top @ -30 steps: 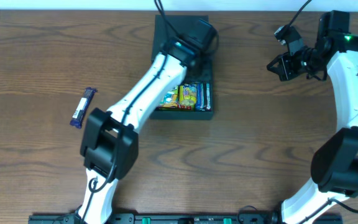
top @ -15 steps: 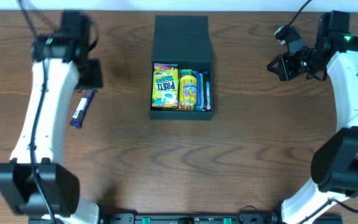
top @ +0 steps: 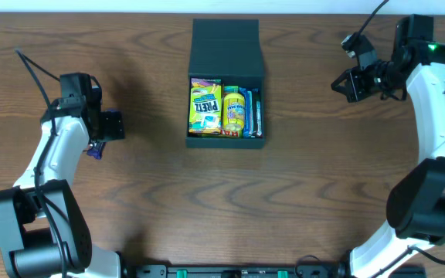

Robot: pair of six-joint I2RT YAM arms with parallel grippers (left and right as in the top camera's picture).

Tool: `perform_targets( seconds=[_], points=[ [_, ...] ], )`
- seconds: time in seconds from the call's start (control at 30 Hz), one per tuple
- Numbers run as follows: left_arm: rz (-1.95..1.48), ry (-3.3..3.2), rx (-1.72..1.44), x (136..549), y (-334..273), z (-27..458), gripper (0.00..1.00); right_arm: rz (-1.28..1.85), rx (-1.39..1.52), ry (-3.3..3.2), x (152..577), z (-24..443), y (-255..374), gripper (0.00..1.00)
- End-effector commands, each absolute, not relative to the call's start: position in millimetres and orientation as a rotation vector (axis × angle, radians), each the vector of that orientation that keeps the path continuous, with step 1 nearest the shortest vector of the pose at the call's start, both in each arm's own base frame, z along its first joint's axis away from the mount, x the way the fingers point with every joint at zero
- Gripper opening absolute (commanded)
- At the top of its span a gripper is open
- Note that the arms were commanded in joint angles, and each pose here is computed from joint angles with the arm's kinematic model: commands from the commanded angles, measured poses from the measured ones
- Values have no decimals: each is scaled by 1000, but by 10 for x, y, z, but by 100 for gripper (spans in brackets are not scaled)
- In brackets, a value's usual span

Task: Pack container
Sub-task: 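Release the green snack and move the left gripper toward the blue bar, then grasp the blue-wrapped bar with the left gripper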

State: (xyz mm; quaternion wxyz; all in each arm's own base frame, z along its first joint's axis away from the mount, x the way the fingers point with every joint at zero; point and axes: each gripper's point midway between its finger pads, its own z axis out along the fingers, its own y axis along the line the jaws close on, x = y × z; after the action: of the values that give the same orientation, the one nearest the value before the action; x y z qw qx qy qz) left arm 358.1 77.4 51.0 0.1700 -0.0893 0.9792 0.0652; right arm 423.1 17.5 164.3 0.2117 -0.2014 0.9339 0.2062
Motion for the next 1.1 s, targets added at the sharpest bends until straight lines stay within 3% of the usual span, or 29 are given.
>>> perform_targets(
  seconds=[0.0, 0.37, 0.6, 0.67, 0.9, 1.07],
  points=[
    [268, 2759, -218, 3563, 896, 466, 98, 617, -533, 2618, 4193, 1600, 209, 1],
    [185, 2797, -208, 3585, 898, 69, 100, 653, -553, 2652, 4100, 1580, 340, 1],
    [183, 2835, -176, 3575, 902, -119, 72, 664, -546, 2662, 4087, 1579, 395, 2],
    [182, 2832, -175, 3594, 904, -149, 68, 668, -544, 2669, 4072, 1576, 400, 2],
    [181, 2838, -176, 3581, 902, -160, 35, 675, -534, 2677, 4062, 1574, 415, 1],
    [177, 2835, -200, 3586, 902, -157, 27, 675, -529, 2678, 4064, 1574, 414, 1]
  ],
)
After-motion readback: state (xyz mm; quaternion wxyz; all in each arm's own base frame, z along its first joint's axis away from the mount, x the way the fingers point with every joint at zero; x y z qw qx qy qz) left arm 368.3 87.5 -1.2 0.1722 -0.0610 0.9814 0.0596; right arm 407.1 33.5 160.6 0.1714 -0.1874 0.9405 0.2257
